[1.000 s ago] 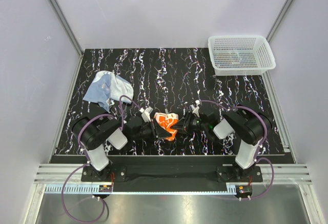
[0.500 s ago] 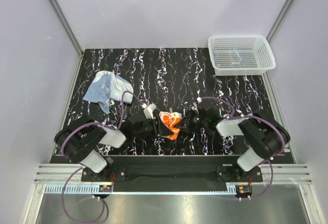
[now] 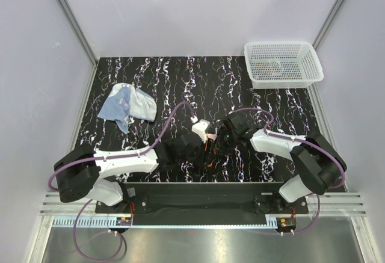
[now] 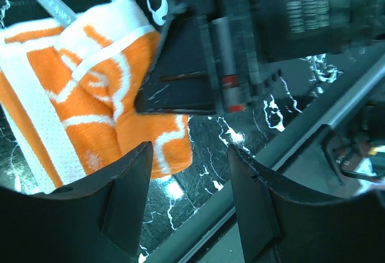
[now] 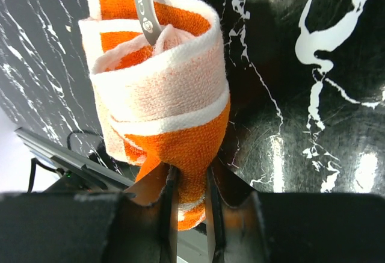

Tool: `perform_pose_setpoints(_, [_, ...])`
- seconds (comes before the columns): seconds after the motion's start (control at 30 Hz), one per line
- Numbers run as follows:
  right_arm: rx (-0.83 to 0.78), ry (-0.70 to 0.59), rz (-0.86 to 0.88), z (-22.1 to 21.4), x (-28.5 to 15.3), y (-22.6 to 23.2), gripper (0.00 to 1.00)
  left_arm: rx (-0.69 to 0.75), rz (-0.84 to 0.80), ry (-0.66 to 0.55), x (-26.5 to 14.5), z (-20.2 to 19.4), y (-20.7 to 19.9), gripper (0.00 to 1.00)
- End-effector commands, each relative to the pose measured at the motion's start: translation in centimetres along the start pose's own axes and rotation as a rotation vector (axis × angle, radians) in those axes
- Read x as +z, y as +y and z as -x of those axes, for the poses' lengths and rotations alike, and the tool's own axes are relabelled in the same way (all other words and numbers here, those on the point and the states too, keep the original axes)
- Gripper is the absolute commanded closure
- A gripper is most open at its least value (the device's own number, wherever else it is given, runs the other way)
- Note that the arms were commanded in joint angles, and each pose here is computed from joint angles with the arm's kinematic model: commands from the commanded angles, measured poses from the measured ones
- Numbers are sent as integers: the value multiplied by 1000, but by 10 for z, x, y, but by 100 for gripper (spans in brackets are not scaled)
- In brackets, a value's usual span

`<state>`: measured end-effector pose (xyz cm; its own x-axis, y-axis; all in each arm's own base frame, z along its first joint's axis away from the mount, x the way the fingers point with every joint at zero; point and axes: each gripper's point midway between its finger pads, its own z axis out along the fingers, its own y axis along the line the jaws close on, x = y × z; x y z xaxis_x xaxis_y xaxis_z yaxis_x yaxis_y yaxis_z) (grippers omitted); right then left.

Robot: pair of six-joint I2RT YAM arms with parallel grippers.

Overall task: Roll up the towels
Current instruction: Roll the towel

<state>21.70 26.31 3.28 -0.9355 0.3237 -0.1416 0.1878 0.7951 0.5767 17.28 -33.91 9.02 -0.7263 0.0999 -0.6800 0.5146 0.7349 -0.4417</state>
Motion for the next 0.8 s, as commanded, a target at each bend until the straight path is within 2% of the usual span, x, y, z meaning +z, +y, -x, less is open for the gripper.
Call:
perform_pose_setpoints(0.0, [-13,23,-121,-9,2,-20,96,113,183,-35,1,8,15,43])
perform_pose_setpoints(0.2, [-11,29,-137,-11,3,-21,96,198,256,-36,6,5,3,43])
perform_pose_setpoints(0.57, [-9,36,-128,-10,1,-16,96,269,324,41,29,-31,6,44])
perform_pose_setpoints(0.67, [-8,39,-121,-10,0,-13,96,271,341,54,34,-38,10,47])
perform_pose_setpoints(0.77, [-5,43,-117,-11,-2,-12,95,265,353,55,35,-41,14,60])
